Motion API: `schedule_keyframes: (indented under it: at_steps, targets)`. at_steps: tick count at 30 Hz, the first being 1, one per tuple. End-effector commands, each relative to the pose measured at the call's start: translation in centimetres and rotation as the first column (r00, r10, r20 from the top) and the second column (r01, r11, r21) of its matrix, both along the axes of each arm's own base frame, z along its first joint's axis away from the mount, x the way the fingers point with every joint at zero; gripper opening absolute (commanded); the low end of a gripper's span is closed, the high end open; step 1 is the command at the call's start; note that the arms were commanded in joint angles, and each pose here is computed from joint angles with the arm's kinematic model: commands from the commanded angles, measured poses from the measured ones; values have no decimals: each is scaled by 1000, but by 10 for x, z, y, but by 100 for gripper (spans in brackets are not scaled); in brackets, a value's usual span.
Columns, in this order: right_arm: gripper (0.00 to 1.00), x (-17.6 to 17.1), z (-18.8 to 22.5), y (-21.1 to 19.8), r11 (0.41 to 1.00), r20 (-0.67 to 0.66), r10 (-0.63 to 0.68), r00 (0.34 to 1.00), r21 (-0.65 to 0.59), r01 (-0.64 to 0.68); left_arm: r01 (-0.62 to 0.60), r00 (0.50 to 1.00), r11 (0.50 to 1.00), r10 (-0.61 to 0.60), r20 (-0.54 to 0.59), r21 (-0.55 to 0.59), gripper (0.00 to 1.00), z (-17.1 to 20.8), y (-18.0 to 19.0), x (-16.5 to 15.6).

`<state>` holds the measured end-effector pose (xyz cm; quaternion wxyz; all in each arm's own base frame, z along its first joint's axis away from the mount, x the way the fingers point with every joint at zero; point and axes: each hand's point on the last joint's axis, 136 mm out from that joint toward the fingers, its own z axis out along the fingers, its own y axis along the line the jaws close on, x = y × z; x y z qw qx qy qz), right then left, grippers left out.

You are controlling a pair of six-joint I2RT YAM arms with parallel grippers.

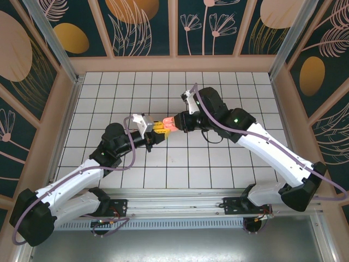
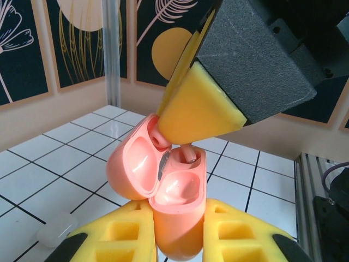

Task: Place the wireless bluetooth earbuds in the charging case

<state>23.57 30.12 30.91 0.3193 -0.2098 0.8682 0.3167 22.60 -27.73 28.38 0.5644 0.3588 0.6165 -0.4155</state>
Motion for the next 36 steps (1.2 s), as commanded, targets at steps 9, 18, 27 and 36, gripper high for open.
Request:
schedule_keyframes:
  at_steps: [9,18,27,36]
  targets:
    - [20,-6,12,-5,997,97,74,993,-4,-74,12,1000,999,-12,17,-32,16,21,-2,1]
    - [15,-21,12,-1,973,173,229,958,-51,-223,50,999,998,-50,6,-30,16,23,-6,-3]
    - [15,-29,10,4,938,203,346,916,-103,-332,80,997,997,-81,-4,-20,16,19,-11,-5]
    - [15,-29,7,11,909,192,403,895,-198,-367,90,996,996,-90,-10,0,16,14,-14,-3]
